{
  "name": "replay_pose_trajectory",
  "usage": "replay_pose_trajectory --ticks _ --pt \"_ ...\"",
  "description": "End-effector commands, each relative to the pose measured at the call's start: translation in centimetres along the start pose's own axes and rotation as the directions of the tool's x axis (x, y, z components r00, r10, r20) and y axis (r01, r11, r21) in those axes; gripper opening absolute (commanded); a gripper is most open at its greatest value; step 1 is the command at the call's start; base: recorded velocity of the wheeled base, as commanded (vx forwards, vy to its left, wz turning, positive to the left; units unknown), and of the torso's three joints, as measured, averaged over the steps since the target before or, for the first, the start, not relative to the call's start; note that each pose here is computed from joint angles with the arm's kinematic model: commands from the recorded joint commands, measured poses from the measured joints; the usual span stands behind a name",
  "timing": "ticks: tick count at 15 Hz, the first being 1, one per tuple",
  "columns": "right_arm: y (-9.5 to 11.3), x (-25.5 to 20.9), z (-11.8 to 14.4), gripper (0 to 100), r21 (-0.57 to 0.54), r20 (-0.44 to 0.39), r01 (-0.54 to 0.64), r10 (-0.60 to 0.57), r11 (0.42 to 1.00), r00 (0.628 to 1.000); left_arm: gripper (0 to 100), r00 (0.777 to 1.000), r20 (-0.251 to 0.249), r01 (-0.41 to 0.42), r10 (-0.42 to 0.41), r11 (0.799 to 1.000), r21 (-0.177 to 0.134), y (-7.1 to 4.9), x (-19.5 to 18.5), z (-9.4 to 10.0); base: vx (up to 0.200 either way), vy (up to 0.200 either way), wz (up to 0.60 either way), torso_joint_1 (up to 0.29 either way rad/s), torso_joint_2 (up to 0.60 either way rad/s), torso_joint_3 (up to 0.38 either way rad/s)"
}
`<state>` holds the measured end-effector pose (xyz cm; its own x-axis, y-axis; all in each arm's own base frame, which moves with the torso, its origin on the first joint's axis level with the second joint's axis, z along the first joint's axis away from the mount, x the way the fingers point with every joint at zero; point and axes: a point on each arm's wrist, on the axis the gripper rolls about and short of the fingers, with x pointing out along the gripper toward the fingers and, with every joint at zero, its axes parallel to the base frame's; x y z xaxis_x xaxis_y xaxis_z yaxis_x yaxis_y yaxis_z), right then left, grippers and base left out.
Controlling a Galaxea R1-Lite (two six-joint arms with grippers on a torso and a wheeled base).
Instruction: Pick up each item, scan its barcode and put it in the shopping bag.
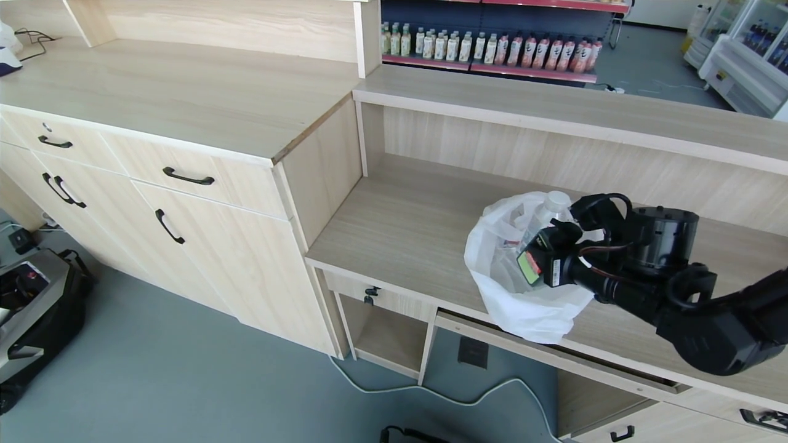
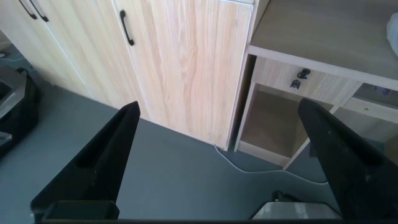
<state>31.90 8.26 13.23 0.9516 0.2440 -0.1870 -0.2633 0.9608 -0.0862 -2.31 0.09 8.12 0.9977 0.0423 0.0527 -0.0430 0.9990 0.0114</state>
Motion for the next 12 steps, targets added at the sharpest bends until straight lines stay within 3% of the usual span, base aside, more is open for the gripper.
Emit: replay_pose_trajectory --ticks 1,12 --pt "0.5 1.3 -1.8 0 -0.022 -0.058 -0.014 0.013 1.000 0.998 100 1.000 0.001 -0.002 0.002 1.000 0.000 0.0 0.0 0.0 0.000 0.000 0.00 0.000 0.00 0.000" --pt "-0.1 5.2 -5.8 0 -0.032 -0.083 0.026 -0.029 0.999 0.996 100 1.000 0.001 -0.002 0.002 1.000 0.000 0.0 0.0 0.0 0.000 0.000 0.00 0.000 0.00 0.000"
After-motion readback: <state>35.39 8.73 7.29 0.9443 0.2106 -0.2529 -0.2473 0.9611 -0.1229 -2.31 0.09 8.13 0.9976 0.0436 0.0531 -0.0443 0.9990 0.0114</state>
